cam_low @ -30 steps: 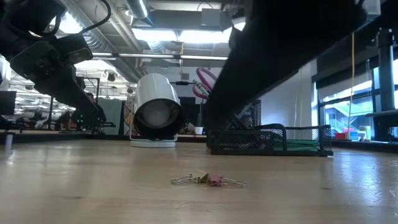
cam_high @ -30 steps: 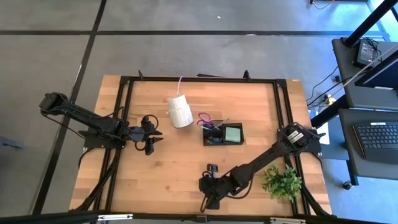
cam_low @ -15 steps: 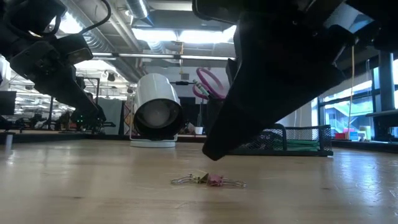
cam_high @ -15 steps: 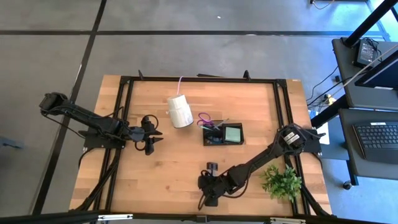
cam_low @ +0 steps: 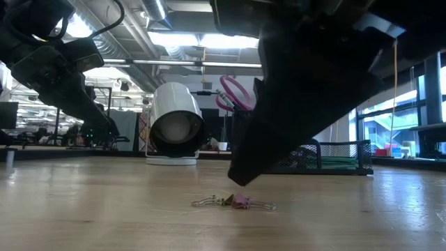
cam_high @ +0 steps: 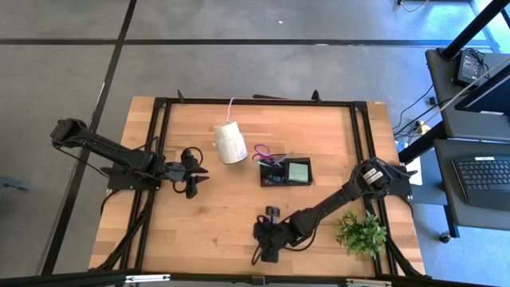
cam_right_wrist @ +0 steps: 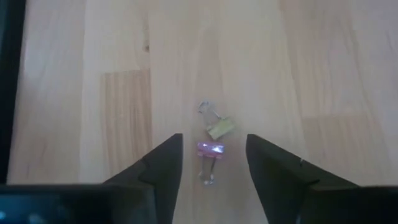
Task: Pick and place office supplies into organizer
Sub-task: Put the pink binder clip into the black desk organizer
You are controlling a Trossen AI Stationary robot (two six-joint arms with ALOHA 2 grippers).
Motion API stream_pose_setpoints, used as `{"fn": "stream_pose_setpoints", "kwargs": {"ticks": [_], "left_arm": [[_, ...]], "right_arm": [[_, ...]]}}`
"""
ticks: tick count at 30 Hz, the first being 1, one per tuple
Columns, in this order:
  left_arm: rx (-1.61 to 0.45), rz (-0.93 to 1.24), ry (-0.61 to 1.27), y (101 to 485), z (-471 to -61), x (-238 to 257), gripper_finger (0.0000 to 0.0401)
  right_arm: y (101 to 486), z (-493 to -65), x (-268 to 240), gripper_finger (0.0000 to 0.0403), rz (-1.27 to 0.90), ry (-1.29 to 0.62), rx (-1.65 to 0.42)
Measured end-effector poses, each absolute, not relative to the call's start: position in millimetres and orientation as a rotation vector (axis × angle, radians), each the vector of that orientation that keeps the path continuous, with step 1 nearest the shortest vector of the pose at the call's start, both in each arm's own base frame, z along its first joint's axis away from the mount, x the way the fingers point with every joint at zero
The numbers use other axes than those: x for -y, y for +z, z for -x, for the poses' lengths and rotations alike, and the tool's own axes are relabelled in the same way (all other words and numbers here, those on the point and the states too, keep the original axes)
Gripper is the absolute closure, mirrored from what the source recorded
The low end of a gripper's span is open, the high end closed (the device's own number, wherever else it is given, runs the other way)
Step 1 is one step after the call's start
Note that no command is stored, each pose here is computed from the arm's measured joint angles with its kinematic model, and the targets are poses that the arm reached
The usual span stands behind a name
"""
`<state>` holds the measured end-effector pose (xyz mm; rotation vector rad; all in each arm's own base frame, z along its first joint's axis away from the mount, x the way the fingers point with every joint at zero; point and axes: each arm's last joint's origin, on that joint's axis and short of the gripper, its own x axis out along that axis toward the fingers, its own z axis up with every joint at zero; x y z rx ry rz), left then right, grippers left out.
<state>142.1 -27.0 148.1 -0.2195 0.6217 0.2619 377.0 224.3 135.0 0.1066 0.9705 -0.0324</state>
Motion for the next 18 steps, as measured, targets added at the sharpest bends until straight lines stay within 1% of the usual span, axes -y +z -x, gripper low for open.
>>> {"fn": "stream_pose_setpoints", "kwargs": {"ticks": [6,10,18], "left_arm": [[-0.622,0.220,0.262,148.2,-142.1,27.0,0.0285],[-0.622,0.220,0.262,148.1,-142.1,27.0,0.0285],[-0.622,0.219,0.262,148.1,-142.1,27.0,0.0285]], "right_arm": [[136.1,-377.5,-226.7,0.0207,-0.080,0.001,-0.957],[136.2,-376.8,-227.9,0.0206,-0.022,0.052,-0.964],[136.3,-377.1,-226.6,0.0211,-0.008,0.022,-0.952]]}}
